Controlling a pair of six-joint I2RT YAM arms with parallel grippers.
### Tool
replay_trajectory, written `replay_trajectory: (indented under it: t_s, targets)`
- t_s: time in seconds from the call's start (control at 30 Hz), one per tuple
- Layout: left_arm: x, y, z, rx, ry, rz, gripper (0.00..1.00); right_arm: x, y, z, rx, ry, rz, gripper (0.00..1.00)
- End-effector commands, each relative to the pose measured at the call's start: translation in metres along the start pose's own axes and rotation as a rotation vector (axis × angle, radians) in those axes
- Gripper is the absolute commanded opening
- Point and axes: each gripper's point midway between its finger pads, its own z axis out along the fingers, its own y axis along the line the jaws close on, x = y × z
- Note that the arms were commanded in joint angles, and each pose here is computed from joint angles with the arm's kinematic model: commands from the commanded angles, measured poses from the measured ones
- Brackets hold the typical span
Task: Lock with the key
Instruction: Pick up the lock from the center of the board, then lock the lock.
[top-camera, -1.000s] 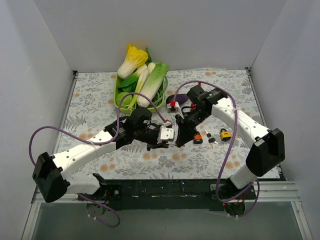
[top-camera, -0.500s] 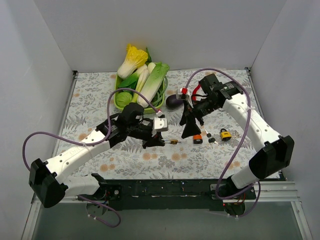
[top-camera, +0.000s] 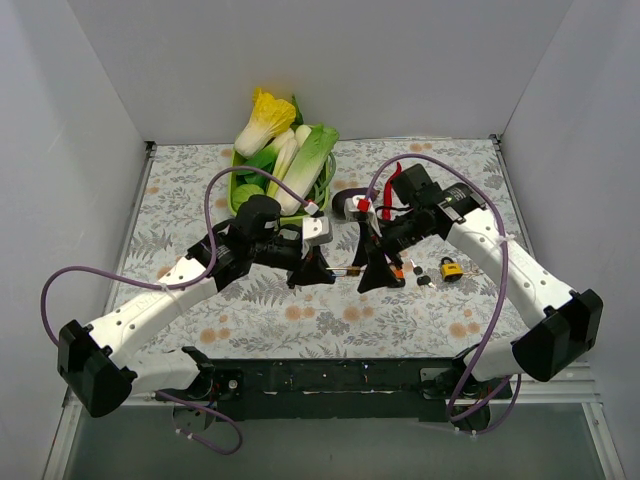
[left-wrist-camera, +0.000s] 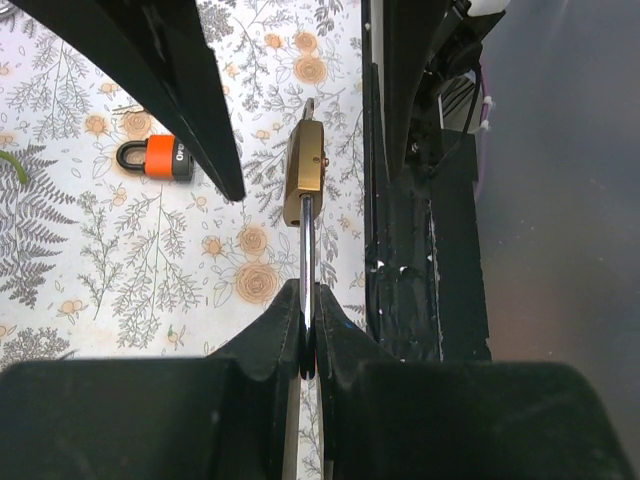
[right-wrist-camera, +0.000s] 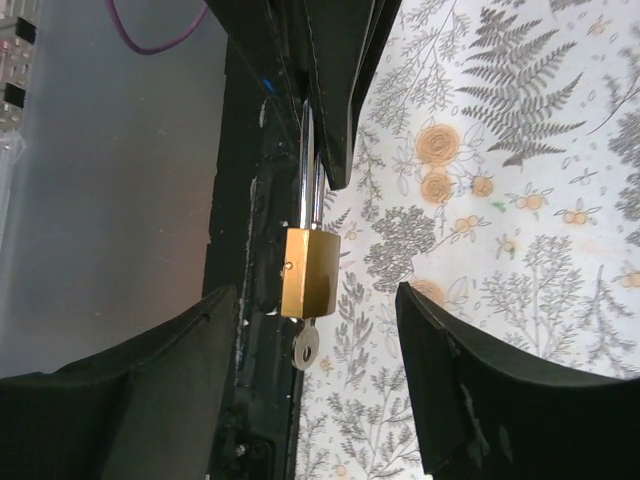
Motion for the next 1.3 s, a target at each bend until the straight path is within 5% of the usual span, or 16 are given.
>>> replay_trajectory:
  t_s: [0.0, 0.13, 0.37, 1.27]
  targets:
    - [-0.033, -0.005, -0.005, 0.026, -0.087, 0.035, 0.0, -0.008, 0.002, 0.002, 0.003, -0.028, -0.021, 0.67]
    - [-0.034, -0.006, -0.005, 0.031, -0.089, 0.026, 0.0, -0.011, -0.001, 0.002, 0.018, -0.035, -0.026, 0.5]
    - [-0.034, -0.002, -0.003, 0.013, -0.097, 0.012, 0.0, -0.016, -0.002, 0.003, 0.03, -0.041, -0.037, 0.02]
    - [-0.043, 0.001, 0.012, 0.06, -0.194, -0.125, 0.0, -0.036, 0.001, 0.03, 0.005, -0.077, -0.067, 0.05]
